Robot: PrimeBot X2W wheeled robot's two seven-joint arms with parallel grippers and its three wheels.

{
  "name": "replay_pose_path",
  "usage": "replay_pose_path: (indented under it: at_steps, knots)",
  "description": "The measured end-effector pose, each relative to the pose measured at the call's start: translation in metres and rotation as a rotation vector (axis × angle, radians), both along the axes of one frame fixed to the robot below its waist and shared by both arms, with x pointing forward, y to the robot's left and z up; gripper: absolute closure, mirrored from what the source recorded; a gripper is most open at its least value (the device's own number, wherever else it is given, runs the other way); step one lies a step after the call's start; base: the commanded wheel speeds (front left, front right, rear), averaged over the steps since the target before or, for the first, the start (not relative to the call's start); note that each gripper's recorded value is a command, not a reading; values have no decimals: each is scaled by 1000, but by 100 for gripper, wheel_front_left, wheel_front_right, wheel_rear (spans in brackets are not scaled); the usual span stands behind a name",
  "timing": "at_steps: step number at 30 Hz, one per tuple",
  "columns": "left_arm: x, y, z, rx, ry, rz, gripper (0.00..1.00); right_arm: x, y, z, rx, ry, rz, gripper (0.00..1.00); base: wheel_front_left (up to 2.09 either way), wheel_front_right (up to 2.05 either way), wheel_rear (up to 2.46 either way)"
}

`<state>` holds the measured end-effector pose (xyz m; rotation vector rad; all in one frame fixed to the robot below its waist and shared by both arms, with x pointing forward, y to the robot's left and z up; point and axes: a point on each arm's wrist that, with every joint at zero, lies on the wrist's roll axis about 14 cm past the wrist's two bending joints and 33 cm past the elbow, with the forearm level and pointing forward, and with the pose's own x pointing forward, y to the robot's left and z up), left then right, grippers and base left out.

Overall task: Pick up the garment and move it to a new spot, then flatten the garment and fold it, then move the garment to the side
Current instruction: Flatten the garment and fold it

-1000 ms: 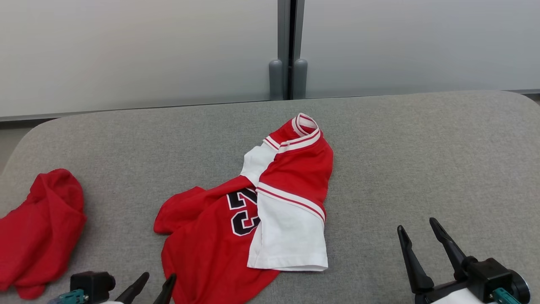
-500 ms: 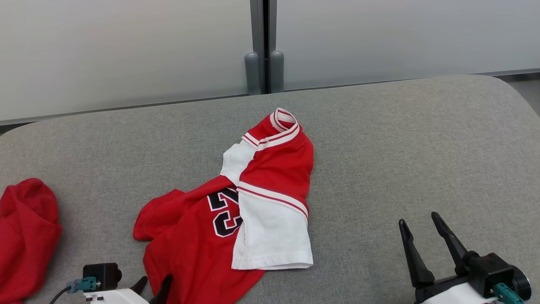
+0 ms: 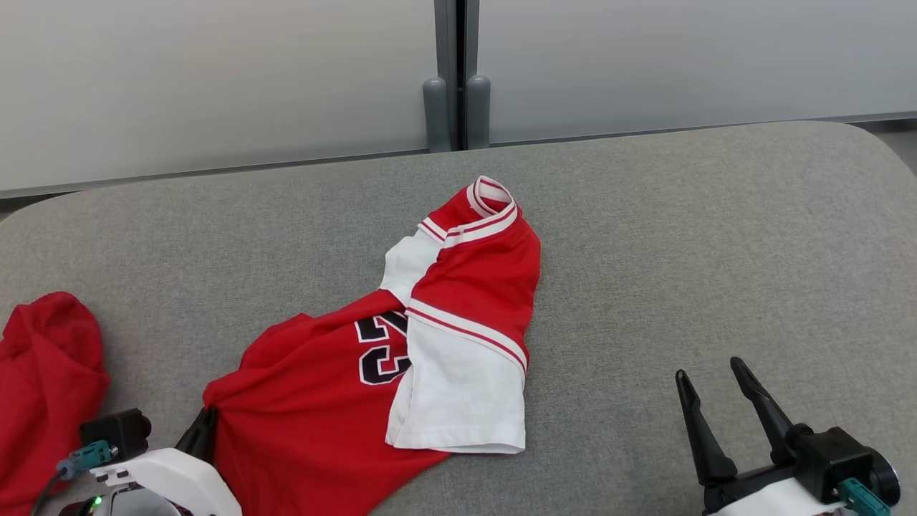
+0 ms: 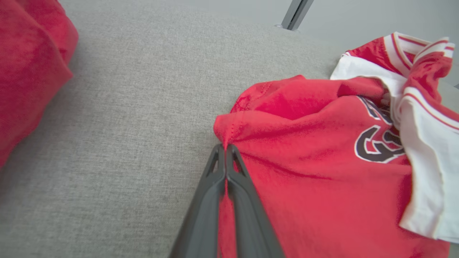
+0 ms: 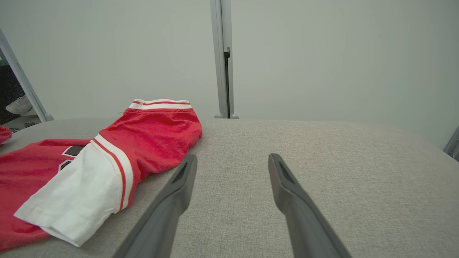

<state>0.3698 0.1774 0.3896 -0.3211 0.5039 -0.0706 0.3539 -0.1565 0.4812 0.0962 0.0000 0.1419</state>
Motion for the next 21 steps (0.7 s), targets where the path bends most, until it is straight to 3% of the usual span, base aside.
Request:
replay_pose_path:
  at_steps: [7,9,10,16,21]
  knots:
    - [-4,0,-14,26,52,6,100,2,2,2,0,-7,6,0,0,0,0]
    - [-5,-1,-16,23,61,17,47,1,1,3,0,-8,4,0,0,0,0]
    - [-6,-1,-16,25,60,19,0,0,1,3,-1,-9,2,0,0,0,0]
    - [-14,14,-11,30,28,89,0,-7,-5,6,-3,-17,-16,0,0,0,0]
    - [-20,15,26,30,-136,154,0,-14,-12,12,-9,-40,-36,0,0,0,0]
